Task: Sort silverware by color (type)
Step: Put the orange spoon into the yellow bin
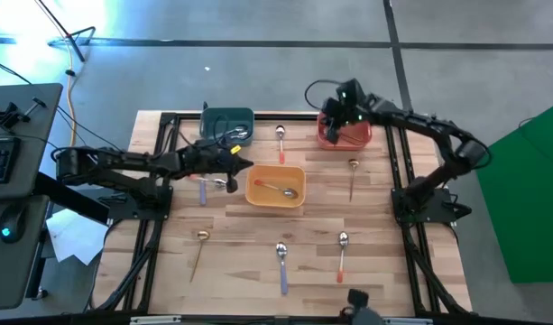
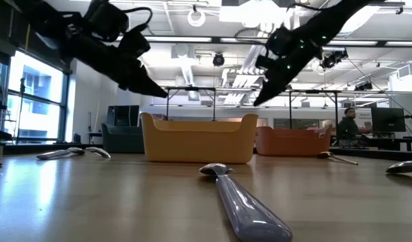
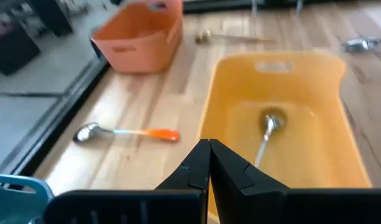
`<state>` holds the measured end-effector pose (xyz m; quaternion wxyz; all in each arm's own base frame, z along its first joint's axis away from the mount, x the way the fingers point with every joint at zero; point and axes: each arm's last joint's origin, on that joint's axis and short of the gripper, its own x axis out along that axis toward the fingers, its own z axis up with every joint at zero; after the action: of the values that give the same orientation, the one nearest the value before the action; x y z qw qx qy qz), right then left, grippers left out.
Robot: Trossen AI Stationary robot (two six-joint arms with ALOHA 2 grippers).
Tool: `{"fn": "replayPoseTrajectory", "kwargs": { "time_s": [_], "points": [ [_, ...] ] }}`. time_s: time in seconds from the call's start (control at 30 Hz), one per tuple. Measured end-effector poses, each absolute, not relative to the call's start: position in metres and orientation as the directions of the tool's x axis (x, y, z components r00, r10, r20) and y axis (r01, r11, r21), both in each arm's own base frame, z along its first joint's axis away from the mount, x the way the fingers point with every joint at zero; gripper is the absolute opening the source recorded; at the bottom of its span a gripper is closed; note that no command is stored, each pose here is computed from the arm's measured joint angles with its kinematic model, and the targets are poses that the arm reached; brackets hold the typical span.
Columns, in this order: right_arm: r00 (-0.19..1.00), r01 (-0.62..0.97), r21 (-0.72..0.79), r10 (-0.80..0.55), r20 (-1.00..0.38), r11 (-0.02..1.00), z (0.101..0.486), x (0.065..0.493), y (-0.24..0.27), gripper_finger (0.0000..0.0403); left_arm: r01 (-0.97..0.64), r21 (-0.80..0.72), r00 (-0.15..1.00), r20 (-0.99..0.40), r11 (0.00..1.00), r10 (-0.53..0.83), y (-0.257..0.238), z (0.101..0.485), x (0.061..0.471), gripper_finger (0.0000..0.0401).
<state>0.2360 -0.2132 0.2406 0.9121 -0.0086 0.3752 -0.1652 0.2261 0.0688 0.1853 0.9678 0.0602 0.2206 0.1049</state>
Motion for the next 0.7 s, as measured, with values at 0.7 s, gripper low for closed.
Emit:
{"fn": "replayPoseTrajectory", "kwargs": {
  "time_s": [0.7],
  "points": [
    [0.914,0.394,-0.197,-0.404,-0.017,0.898,0.217,0.181,-0.079,0.0,-0.146,0.084,0.431,-0.892,0.986,0.14,0.055,0.194,0.209,0.0074]
  ]
}}
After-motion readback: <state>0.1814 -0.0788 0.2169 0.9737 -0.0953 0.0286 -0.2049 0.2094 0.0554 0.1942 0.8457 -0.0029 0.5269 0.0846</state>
